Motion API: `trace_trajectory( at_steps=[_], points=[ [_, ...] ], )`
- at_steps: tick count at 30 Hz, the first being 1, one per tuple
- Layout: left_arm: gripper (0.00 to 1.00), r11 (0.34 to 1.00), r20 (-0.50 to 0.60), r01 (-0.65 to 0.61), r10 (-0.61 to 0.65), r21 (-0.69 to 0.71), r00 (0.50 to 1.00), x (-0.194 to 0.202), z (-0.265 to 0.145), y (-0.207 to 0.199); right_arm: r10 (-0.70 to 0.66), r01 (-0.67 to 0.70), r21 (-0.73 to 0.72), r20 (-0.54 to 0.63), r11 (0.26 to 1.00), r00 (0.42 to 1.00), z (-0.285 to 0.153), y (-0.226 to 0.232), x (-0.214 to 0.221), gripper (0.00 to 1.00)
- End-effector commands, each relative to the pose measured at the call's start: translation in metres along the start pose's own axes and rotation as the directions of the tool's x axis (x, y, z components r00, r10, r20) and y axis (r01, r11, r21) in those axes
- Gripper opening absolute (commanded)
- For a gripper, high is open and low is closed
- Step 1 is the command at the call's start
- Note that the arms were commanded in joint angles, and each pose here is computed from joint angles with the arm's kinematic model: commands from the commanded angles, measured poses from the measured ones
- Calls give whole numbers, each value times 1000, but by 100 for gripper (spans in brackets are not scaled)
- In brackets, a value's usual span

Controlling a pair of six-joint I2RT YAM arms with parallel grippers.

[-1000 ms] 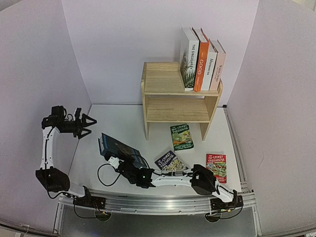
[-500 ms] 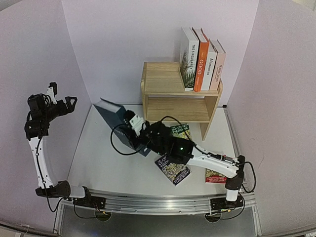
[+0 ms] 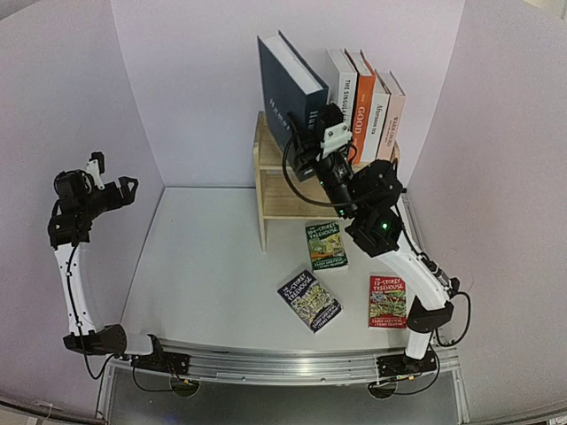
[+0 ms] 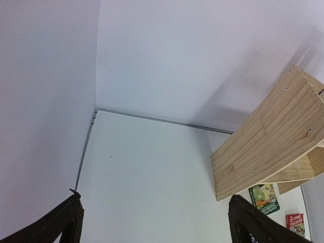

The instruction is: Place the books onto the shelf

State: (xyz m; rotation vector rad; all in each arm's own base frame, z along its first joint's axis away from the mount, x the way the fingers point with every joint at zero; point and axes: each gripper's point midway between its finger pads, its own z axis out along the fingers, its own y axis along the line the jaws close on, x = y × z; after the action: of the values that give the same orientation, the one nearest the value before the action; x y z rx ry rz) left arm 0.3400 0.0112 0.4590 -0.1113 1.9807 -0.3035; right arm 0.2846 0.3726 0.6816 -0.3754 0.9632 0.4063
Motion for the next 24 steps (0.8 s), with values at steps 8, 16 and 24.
trace_trajectory(
  at_steps=[8,16,24],
  points=[
    [100,1000,-8,-27,27,-11,1000,6,0,3,-149,138,297,17,945,989,36,-84,54,13],
    [100,999,-11,-38,38,-15,999,8,0,3,-161,171,374,-58,912,985,42,-115,96,16],
    [100,999,-16,-45,45,-10,999,10,1,2,-143,159,404,-68,901,987,43,-126,107,32]
  ],
)
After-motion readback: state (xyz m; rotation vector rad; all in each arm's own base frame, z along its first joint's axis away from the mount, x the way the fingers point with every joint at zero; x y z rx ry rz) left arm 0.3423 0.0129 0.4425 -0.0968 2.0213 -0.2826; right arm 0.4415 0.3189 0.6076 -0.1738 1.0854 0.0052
